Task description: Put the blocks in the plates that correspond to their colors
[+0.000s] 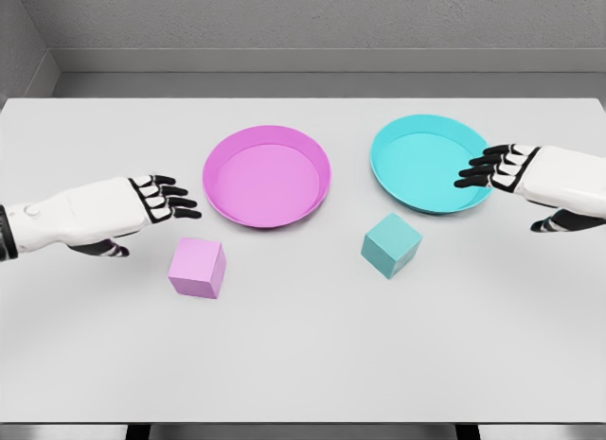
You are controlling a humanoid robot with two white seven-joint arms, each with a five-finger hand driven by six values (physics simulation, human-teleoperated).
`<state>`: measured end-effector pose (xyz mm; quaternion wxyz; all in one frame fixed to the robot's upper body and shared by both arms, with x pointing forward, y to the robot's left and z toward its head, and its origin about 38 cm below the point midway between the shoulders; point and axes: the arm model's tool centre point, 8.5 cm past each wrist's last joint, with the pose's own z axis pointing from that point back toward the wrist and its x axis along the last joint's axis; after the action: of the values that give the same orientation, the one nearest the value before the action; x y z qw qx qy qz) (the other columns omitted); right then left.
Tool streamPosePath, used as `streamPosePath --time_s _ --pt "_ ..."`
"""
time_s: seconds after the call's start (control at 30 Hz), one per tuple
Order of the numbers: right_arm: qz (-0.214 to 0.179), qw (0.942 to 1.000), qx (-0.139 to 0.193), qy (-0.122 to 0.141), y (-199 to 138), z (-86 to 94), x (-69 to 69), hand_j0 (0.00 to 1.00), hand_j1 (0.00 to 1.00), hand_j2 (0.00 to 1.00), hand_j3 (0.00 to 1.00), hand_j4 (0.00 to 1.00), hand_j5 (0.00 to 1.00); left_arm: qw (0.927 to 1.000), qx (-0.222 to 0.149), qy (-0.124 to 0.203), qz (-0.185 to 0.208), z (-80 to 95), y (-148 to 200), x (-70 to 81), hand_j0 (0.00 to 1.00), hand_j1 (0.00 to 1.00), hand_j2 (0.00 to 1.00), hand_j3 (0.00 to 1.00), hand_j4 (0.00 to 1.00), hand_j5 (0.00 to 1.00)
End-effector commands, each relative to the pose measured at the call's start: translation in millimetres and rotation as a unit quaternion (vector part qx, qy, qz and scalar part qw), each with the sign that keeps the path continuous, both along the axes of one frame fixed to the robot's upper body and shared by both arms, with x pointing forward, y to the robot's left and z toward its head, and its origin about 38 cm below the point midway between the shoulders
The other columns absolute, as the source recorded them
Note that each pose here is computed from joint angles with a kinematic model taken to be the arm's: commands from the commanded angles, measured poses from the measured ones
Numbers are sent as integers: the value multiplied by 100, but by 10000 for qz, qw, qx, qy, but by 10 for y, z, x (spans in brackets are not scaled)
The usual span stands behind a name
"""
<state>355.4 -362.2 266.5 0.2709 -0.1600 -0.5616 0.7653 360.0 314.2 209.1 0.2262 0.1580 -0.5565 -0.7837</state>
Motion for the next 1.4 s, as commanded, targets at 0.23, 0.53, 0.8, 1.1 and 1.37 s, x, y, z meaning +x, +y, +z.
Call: streamPosePath --time_s 0.23,0.53,0.8,1.1,1.37 --pt "224 9994 251 33 238 -163 37 100 100 100 100 100 100 9999 -31 102 -65 -58 -40 -66 100 100 100 100 100 100" --pt "605 9973 336 -254 571 -177 98 100 100 100 100 100 100 9998 64 189 -93 -132 -41 -91 100 100 100 100 100 100" --pt "776 9967 225 -35 714 -328 79 100 100 100 100 100 100 9986 316 417 -107 -194 62 -162 100 100 100 100 100 100" --pt "888 9957 267 -33 789 -326 50 100 100 100 100 100 100 9990 332 273 -76 -88 83 -95 100 100 100 100 100 100" --pt "1001 9942 389 -26 909 -356 55 100 100 100 100 100 100 9992 304 196 -148 -67 8 -46 100 100 100 100 100 100"
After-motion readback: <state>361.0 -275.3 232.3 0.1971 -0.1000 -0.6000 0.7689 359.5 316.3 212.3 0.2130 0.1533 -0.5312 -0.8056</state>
